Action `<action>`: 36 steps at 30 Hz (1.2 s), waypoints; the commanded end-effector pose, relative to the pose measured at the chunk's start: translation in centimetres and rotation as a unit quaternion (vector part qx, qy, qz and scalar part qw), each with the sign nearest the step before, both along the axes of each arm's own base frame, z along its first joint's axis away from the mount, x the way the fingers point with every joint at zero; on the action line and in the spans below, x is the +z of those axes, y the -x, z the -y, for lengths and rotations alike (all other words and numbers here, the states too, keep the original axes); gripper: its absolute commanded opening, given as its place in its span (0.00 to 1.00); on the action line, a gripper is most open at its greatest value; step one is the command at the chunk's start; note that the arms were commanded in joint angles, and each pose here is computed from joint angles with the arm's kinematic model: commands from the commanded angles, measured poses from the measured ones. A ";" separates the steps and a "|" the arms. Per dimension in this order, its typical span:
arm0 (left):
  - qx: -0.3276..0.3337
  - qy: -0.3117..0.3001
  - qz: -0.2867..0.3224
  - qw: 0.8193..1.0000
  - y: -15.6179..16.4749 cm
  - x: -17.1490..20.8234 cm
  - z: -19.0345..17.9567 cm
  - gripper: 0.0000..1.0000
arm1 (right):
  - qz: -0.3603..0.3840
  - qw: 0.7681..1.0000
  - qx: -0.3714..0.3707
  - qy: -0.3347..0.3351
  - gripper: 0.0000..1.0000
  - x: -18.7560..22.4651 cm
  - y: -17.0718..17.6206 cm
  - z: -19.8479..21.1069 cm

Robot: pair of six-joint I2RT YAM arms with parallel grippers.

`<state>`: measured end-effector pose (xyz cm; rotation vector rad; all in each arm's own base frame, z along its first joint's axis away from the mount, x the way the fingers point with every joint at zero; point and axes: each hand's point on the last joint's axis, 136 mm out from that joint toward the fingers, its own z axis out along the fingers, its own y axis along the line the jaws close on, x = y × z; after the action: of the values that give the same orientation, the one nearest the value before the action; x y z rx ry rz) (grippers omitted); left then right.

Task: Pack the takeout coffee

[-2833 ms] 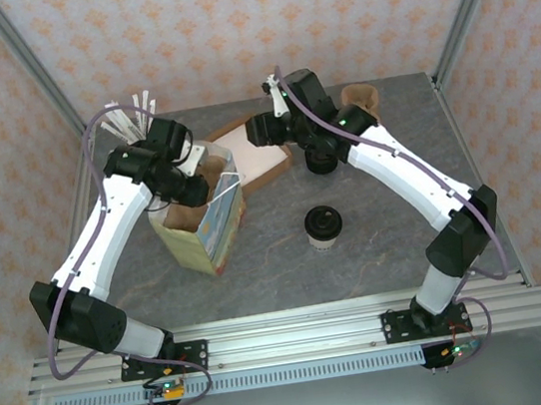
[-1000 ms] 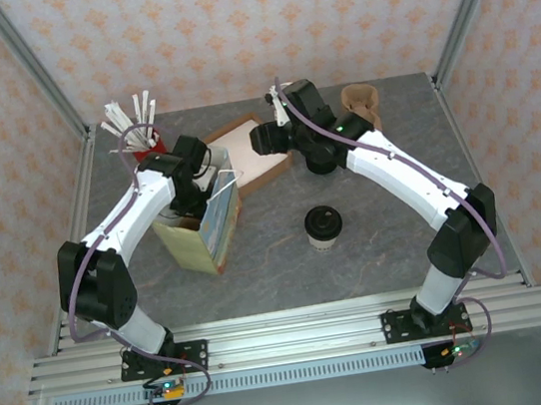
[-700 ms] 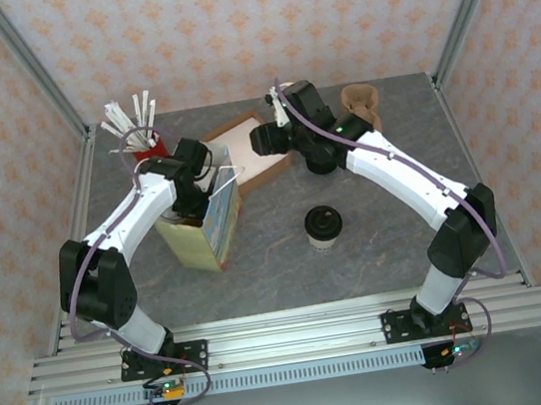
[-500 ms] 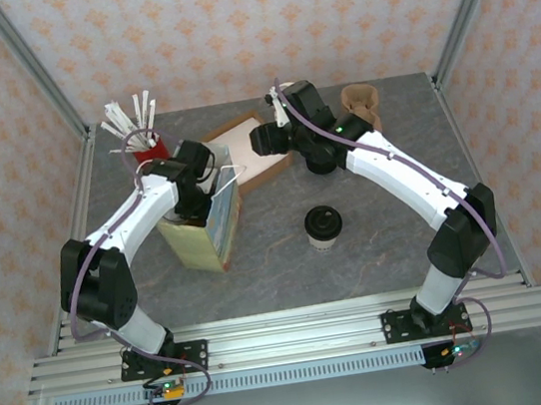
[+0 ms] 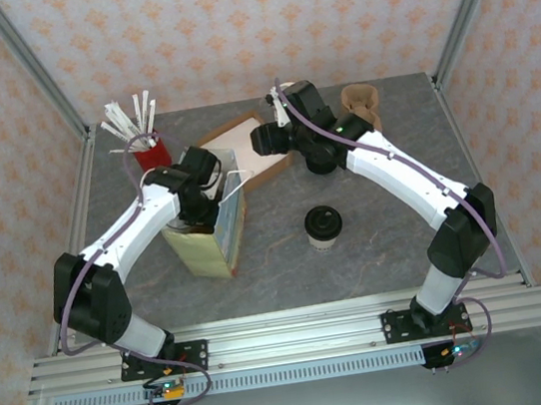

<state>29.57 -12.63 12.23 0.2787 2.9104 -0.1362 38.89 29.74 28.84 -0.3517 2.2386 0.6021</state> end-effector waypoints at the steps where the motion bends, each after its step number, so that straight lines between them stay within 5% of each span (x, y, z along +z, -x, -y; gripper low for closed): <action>1: 0.012 -0.021 -0.007 1.000 0.2 -1.6 -0.5 0.31 | 0.008 1.000 -0.005 -0.006 0.63 0.4 -0.3 0.2; 36: 0.054 -0.027 -0.056 0.997 0.7 -8.7 -0.4 0.36 | -0.004 1.000 -0.014 0.005 0.63 -1.1 -0.3 0.7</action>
<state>30.20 -12.53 5.44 0.1282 2.9781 -0.0875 38.68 29.47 27.26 -0.3532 2.2729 0.5858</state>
